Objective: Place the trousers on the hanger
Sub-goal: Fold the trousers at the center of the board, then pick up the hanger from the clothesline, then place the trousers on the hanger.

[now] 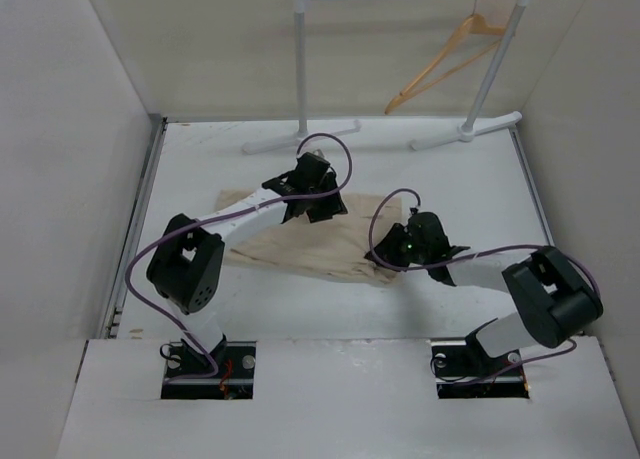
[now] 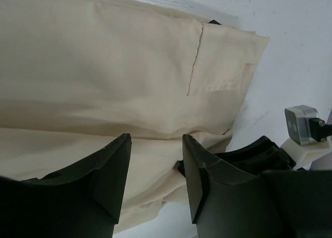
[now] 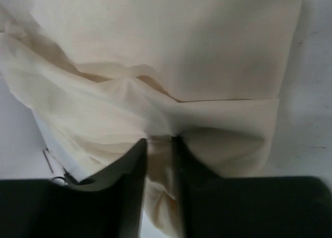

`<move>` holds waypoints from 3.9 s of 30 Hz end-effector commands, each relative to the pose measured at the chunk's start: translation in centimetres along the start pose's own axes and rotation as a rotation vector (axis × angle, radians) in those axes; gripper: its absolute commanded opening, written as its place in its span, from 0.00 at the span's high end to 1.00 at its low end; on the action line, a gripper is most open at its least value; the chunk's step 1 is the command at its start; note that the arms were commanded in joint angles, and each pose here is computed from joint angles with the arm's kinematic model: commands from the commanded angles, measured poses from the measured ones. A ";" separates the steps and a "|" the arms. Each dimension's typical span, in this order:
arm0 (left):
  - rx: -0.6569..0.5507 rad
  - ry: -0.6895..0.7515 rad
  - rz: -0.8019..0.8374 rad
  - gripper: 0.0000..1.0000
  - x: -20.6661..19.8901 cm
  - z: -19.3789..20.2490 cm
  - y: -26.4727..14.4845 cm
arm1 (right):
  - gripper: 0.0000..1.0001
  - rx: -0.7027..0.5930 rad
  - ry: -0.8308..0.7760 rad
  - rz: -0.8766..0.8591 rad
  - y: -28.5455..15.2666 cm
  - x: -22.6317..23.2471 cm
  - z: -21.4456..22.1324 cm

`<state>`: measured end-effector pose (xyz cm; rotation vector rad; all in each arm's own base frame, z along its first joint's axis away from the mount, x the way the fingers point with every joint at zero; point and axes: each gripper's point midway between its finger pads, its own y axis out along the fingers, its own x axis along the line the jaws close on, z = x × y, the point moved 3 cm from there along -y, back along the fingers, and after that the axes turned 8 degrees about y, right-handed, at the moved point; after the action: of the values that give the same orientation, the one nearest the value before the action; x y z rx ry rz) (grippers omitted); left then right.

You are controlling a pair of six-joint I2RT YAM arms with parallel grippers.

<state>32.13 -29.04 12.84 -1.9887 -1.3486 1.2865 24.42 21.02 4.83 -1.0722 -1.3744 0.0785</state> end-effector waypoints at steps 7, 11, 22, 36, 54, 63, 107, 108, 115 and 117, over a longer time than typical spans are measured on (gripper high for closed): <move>-0.133 -0.026 0.050 0.59 -0.1 -3.5 -4.7 | 0.32 -0.122 -0.101 -0.240 -8.1 9.5 -3.5; -0.162 -0.057 0.014 0.59 2.2 -3.8 -5.8 | 0.35 -0.287 -0.172 -0.287 -13.4 13.4 -8.5; -0.204 -0.058 -0.038 0.76 5.7 -3.3 -7.6 | 0.41 -0.722 -0.255 -0.206 -17.4 23.7 -30.5; -0.134 -0.071 -0.040 0.72 6.9 -1.2 -6.1 | 0.33 -0.611 -0.336 -0.339 -12.8 27.3 -34.6; -0.121 -0.071 -0.052 0.72 6.8 -0.8 -5.6 | 0.62 -0.527 -0.321 -0.476 -8.1 29.2 -34.4; -0.142 -0.075 -0.040 0.72 6.4 -1.8 -6.0 | 0.77 -0.559 -0.400 -0.563 -13.5 32.8 -32.4; -0.522 0.384 0.357 0.36 -21.4 -11.4 -12.2 | 0.79 -0.140 -0.370 -0.371 -13.1 16.6 -6.1; -0.520 0.384 0.343 0.37 -21.3 -11.4 -11.9 | 0.79 -0.129 -0.368 -0.374 -13.2 16.5 -5.7; -0.490 0.430 0.289 0.52 -21.4 -10.2 -8.5 | 0.79 -0.099 -0.337 -0.350 -13.3 14.8 -3.8; -0.475 0.433 0.287 0.60 -21.5 -9.6 -7.7 | 0.79 -0.101 -0.332 -0.349 -13.7 14.3 -3.5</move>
<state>34.19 -42.34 32.07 -2.6321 -1.2457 0.6502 24.20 20.46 23.48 -0.9095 -1.8152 -0.0080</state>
